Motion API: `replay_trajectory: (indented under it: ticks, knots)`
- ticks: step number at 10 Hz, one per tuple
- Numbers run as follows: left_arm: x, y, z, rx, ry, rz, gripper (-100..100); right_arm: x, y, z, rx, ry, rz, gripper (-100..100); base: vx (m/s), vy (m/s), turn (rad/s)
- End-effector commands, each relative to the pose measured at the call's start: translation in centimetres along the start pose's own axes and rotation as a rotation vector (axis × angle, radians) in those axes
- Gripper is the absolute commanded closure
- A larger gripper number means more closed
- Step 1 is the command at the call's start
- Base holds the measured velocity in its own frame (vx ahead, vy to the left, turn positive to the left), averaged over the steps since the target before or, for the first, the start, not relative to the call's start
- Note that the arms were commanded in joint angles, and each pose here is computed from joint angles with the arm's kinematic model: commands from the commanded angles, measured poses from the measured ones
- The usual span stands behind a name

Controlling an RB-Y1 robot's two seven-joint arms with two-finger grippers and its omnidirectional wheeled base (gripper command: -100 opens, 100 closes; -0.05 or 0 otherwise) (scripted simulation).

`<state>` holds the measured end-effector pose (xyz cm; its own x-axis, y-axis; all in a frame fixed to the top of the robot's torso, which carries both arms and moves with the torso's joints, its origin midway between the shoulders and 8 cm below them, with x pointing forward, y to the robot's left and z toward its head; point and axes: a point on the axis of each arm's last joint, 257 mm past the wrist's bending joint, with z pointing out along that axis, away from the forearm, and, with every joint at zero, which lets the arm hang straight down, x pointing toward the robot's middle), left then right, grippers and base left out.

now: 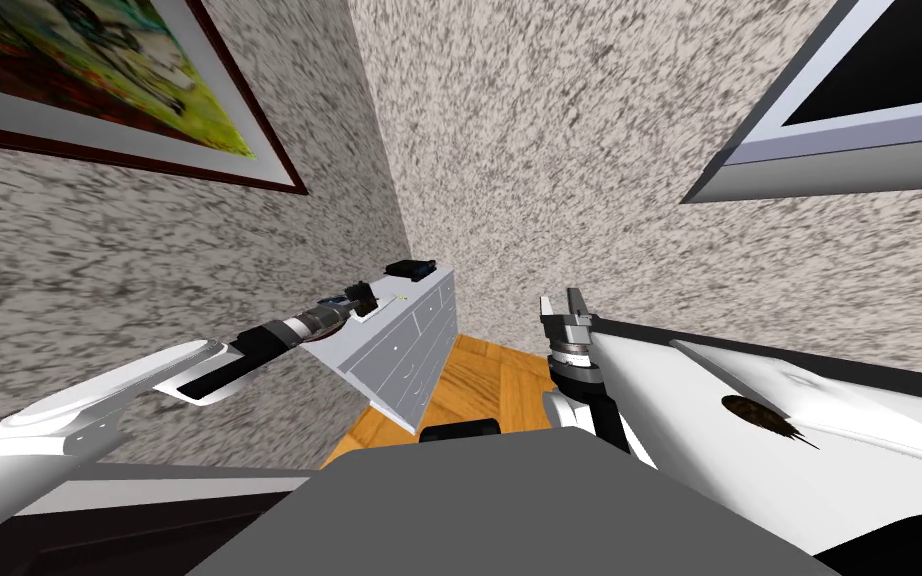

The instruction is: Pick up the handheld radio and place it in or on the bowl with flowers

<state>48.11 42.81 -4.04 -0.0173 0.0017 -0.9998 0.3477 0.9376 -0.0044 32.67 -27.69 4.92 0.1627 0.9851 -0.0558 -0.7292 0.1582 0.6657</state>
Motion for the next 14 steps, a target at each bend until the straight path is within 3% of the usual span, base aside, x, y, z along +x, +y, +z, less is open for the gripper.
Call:
replay_trajectory:
  ticks: [1, 5, 6, 7, 11, 12, 13, 14]
  knots:
    - [-0.2, -1.2, 0.6, 0.041, -0.007, -0.003, 100, 0.0, 0.0, 0.0, 0.000, 0.000, 0.000, 0, -0.058, 0.287, 0.076]
    - [-0.5, -3.8, 1.7, 0.131, -0.020, -0.015, 100, 0.0, 0.0, 0.0, 0.000, 0.000, 0.000, 0, -0.014, 0.237, 0.082]
    - [-0.4, -3.4, 1.6, 0.116, -0.018, -0.012, 100, 0.0, 0.0, 0.0, 0.000, 0.000, 0.000, 0, 0.007, 0.076, 0.009]
    - [-0.4, -3.5, 1.6, 0.119, -0.018, -0.011, -100, 0.0, 0.0, 0.0, 0.000, 0.000, 0.000, 0, 0.001, 0.017, 0.000]
    - [-0.4, -3.4, 1.6, 0.118, -0.018, -0.010, -100, 0.0, 0.0, 0.0, 0.000, 0.000, 0.000, 0, 0.000, 0.002, 0.000]
    - [-0.4, -3.4, 1.6, 0.118, -0.018, -0.010, 0, 0.0, 0.0, 0.0, 0.000, 0.000, 0.000, 0, 0.000, 0.000, 0.000]
    - [-1.2, -3.5, 1.6, 0.125, -0.011, -0.012, -100, 0.0, 0.0, 0.0, 0.000, 0.000, 0.000, 0, 0.026, -0.011, 0.030]
    - [-1.6, -3.6, 1.6, 0.128, -0.008, -0.013, -100, 0.0, 0.0, 0.0, 0.000, 0.000, 0.000, 0, 0.049, -0.016, 0.035]
